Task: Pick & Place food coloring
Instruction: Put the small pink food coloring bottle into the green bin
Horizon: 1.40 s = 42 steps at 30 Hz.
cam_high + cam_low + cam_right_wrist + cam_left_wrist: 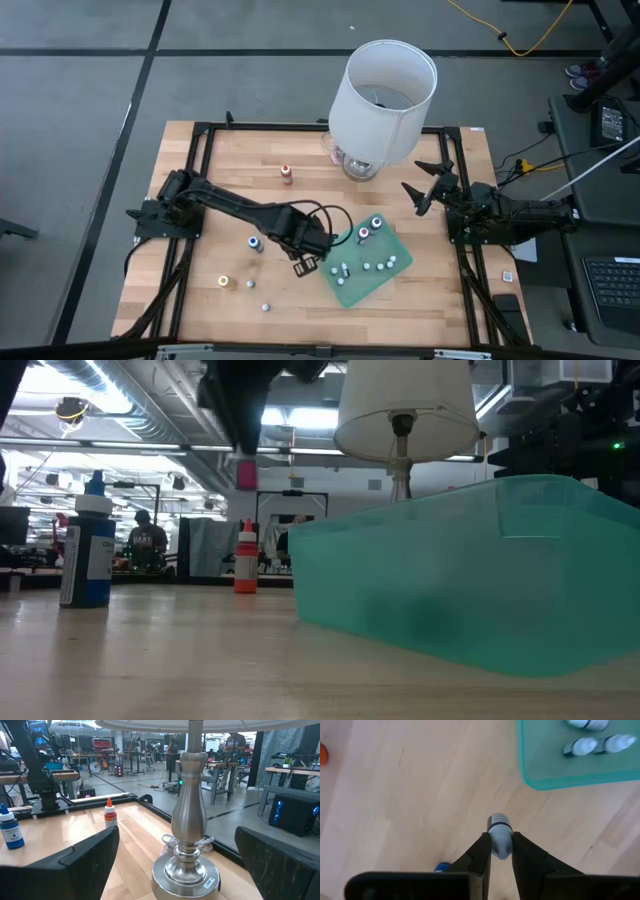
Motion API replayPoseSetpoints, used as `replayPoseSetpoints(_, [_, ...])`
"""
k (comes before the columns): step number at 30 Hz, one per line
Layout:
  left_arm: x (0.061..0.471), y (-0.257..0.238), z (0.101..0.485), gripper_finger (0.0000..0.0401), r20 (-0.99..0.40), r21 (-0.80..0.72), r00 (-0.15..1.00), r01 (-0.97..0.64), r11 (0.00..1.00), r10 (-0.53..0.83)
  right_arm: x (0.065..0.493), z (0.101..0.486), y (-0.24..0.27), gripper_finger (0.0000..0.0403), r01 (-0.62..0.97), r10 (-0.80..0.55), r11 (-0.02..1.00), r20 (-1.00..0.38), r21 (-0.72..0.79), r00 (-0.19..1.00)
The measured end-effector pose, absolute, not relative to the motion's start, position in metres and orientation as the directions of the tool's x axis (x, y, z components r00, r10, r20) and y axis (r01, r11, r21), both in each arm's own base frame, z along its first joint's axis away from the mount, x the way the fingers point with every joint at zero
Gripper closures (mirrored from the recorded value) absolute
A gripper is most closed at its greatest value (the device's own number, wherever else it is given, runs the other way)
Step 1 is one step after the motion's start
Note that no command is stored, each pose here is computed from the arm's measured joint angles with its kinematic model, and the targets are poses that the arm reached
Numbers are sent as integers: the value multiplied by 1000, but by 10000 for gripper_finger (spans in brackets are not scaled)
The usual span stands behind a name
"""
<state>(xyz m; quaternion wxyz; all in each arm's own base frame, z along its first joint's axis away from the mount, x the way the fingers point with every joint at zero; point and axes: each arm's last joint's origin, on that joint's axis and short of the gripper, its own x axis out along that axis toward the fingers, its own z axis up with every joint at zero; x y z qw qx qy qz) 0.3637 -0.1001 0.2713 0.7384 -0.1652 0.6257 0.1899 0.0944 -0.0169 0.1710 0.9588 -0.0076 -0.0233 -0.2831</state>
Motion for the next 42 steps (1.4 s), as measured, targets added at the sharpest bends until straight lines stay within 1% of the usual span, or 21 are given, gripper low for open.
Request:
replayPoseSetpoints(9, [373, -98, 297, 346, -983, -7, 171, -409, 912, 69, 94, 171, -17, 6, 543, -543, 839, 49, -1, 838])
replayPoseSetpoints(13, [383, -102, 306, 346, -976, -24, 209, -359, 933, 56, 94, 171, -17, 6, 543, -543, 840, 49, -1, 839])
replayPoseSetpoints(16, [391, -107, 309, 346, -972, -33, 232, -322, 946, 45, 94, 171, -17, 6, 543, -543, 839, 49, -1, 838])
replayPoseSetpoints(21, [408, -114, 307, 346, -970, -25, 240, -261, 965, 40, 94, 171, -17, 6, 543, -543, 840, 49, -1, 839])
replayPoseSetpoints(29, [434, -125, 282, 345, -975, -4, 218, -212, 977, 43, 94, 171, -17, 6, 543, -543, 839, 49, -1, 838])
replayPoseSetpoints(33, [442, -127, 260, 345, -984, 24, 169, -205, 979, 60, 94, 171, -17, 6, 543, -542, 840, 49, -1, 839])
replayPoseSetpoints(42, [455, -131, 225, 345, -989, 67, 119, -196, 978, 91, 94, 171, -17, 6, 543, -543, 839, 49, -2, 838])
